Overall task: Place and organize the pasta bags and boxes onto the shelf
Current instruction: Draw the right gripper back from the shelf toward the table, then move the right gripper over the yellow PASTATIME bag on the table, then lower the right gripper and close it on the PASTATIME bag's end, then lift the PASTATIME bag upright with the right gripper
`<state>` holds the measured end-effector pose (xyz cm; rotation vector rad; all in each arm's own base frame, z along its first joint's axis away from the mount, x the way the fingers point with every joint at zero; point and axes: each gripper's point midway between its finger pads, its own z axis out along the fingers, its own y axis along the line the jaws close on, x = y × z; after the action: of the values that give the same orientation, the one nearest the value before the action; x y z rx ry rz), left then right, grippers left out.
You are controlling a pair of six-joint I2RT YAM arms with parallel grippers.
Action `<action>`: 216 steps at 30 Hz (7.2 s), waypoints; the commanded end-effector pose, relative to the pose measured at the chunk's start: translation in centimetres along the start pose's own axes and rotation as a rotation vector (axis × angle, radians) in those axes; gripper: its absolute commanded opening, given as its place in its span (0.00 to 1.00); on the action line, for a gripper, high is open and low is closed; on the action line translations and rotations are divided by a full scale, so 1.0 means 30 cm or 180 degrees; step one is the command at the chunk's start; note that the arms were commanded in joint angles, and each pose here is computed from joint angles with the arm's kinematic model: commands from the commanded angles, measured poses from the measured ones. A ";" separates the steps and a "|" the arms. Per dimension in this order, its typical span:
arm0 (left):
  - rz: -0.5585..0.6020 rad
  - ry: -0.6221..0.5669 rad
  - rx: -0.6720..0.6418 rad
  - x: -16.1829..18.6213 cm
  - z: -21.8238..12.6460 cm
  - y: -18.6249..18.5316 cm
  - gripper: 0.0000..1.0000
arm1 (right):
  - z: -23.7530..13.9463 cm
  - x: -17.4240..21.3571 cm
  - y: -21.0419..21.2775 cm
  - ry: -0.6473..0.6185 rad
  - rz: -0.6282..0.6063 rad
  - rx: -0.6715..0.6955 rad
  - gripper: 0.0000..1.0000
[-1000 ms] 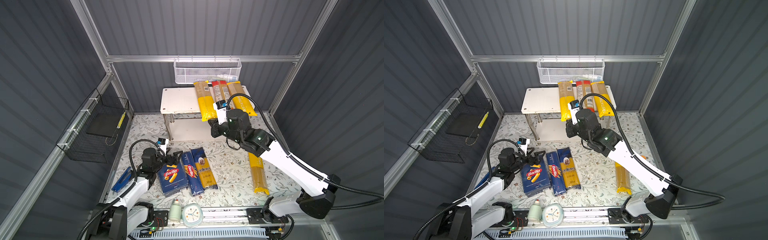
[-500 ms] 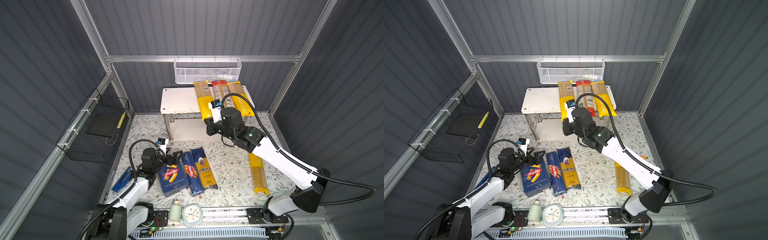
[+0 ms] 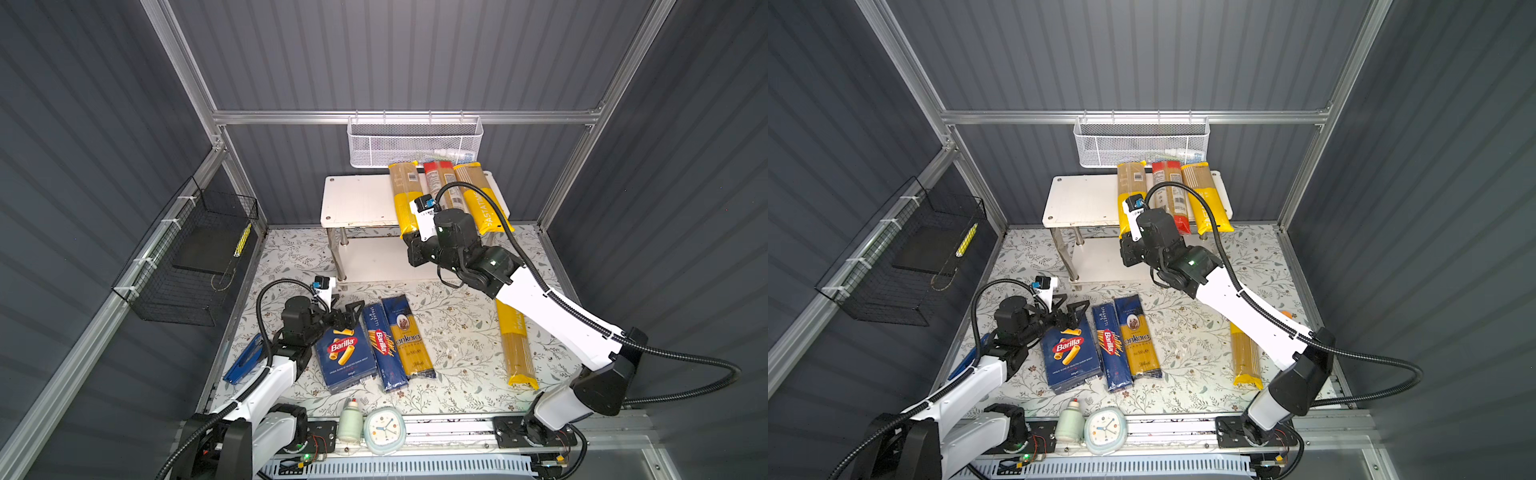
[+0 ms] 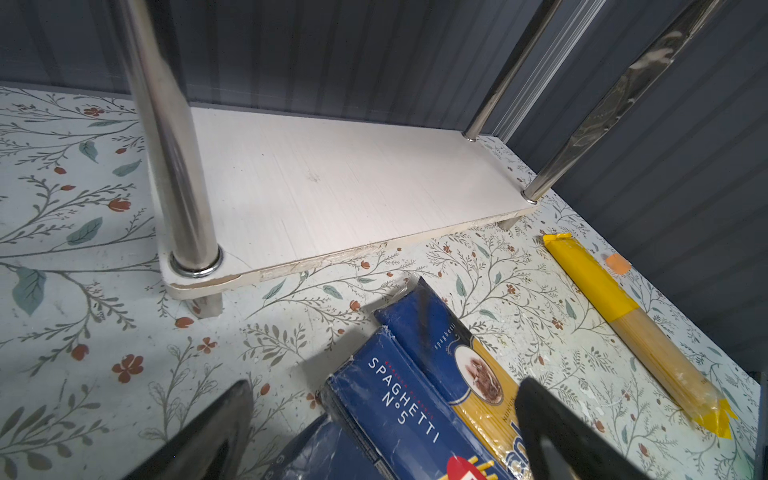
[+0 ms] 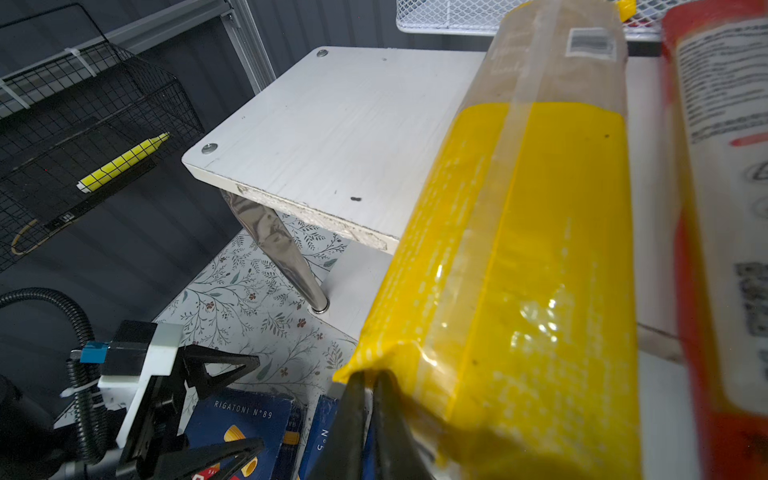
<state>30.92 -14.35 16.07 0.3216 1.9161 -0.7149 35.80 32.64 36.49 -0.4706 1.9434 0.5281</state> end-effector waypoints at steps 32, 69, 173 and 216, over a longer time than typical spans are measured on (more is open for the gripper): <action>0.0044 -0.0010 -0.0159 0.021 -0.013 0.024 0.99 | -0.367 0.592 -0.383 0.0398 0.0910 0.0967 0.53; -0.0006 0.0103 0.0287 0.036 0.030 -0.035 0.99 | -0.480 1.054 -0.857 0.0478 0.2676 0.2330 0.99; 0.0022 0.0097 0.0163 0.034 0.020 -0.019 0.99 | 0.012 1.128 -0.690 0.1884 0.1412 0.1807 0.99; 0.0024 0.0057 0.0165 0.027 0.013 -0.022 0.99 | -0.110 1.263 -0.551 0.2035 0.1372 0.2339 0.99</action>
<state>30.54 -15.15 14.67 0.3547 1.9415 -0.7727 28.14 14.55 1.58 0.2885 2.6478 -0.0493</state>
